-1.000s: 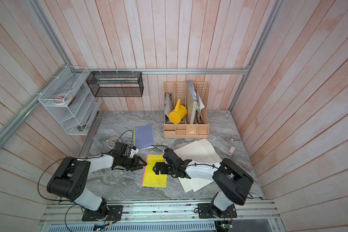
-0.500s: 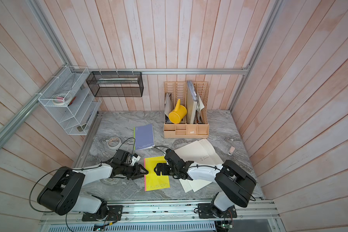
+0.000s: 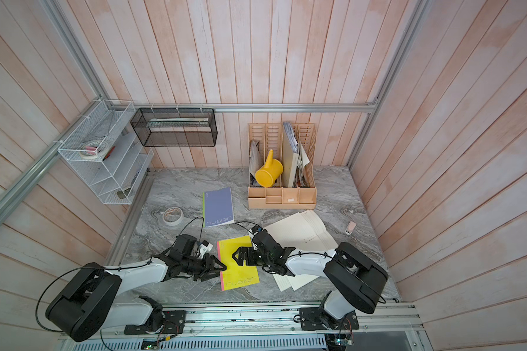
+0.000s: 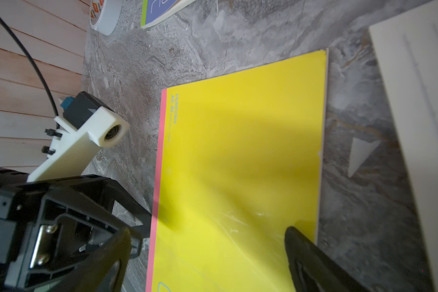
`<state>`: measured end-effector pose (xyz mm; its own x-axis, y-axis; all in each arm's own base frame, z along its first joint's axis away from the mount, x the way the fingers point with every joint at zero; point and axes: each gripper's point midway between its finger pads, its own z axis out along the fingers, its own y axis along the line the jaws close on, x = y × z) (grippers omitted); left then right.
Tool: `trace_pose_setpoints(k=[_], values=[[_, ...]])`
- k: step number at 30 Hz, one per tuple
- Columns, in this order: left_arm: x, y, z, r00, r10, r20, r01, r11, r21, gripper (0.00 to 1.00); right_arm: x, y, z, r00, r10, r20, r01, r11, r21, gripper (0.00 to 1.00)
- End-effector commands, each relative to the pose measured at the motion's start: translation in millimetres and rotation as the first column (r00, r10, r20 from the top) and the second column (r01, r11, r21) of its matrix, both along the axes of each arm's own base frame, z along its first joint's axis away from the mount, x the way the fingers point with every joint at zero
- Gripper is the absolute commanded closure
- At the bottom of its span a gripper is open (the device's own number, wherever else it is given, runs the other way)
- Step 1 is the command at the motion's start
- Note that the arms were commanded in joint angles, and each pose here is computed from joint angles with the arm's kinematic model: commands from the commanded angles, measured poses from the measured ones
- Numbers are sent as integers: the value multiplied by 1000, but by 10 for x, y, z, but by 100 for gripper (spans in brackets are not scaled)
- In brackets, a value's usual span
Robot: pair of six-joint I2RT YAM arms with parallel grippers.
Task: Close the notebook
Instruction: Pick up the notebook from the center of the board.
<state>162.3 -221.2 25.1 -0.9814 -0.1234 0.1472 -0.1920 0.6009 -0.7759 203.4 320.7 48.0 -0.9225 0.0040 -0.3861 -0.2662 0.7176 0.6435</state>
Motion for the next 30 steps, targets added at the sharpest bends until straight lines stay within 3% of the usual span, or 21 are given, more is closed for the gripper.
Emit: trace_pose_setpoints(k=[1,5,8,11,13,18,30], values=[[-697,620,-736,956,124,-267,-17,928,371,51,-413,-390,-615,978,-17,-210,-21,983,-181,3],[-712,621,-724,959,162,-232,-77,939,334,48,-425,-393,-638,976,-24,-215,-13,986,-169,3],[-541,524,-653,971,198,-133,-164,958,235,47,-470,-393,-709,972,-19,-236,-21,987,-162,3],[-365,539,-636,974,223,-50,-203,946,252,46,-504,-393,-760,968,-16,-251,-24,988,-156,3],[-327,547,-657,971,232,-52,-210,938,274,46,-524,-402,-788,966,-16,-259,-25,987,-156,3],[-513,592,-837,959,224,-171,-156,927,342,46,-529,-403,-798,965,-21,-260,-18,989,-146,3],[-73,466,-819,954,295,55,-300,931,207,49,-623,-425,-949,954,-21,-300,-22,990,-141,3]])
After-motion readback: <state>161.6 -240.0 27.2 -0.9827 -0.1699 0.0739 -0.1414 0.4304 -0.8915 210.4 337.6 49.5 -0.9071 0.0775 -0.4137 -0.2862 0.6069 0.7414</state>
